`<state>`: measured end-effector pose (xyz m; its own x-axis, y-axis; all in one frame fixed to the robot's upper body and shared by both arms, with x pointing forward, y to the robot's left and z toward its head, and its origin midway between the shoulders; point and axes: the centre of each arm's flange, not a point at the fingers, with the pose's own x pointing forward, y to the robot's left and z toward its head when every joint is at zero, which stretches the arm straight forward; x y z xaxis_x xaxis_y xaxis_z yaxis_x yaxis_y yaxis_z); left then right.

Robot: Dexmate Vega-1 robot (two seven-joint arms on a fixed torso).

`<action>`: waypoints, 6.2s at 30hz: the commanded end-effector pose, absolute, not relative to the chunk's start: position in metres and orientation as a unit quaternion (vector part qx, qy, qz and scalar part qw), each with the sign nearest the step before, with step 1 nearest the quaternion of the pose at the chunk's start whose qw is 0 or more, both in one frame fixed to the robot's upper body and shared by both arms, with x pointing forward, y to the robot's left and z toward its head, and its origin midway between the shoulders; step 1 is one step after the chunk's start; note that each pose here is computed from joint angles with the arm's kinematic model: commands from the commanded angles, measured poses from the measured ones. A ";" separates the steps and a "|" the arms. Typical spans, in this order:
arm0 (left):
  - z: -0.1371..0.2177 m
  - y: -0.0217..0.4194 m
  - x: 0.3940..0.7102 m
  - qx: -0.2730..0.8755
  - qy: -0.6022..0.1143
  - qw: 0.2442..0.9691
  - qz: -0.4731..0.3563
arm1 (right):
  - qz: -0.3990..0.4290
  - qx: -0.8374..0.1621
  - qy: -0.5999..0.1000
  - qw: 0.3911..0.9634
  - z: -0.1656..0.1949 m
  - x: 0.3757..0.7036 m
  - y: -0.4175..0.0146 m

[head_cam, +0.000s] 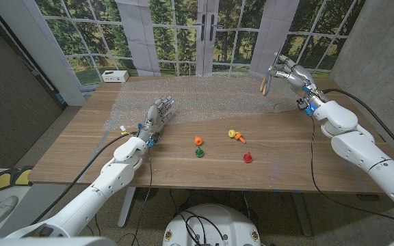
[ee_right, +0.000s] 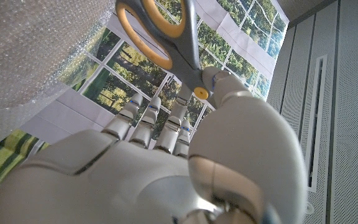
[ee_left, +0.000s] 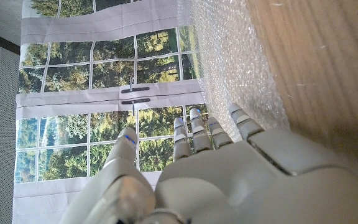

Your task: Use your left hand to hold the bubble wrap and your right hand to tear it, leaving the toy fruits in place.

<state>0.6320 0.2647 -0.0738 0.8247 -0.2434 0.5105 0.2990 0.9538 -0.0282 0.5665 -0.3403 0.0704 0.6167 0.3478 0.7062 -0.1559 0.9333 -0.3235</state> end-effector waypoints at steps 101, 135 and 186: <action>-0.051 0.246 0.610 -0.018 -0.321 0.931 -0.170 | 0.245 -0.076 -0.423 0.869 0.072 0.580 -0.234; -0.026 0.233 0.594 0.094 -0.349 0.920 -0.151 | 0.273 -0.074 -0.394 0.874 0.067 0.592 -0.223; -0.015 0.202 0.588 0.109 -0.368 0.904 -0.187 | 0.282 -0.078 -0.390 0.873 0.062 0.597 -0.209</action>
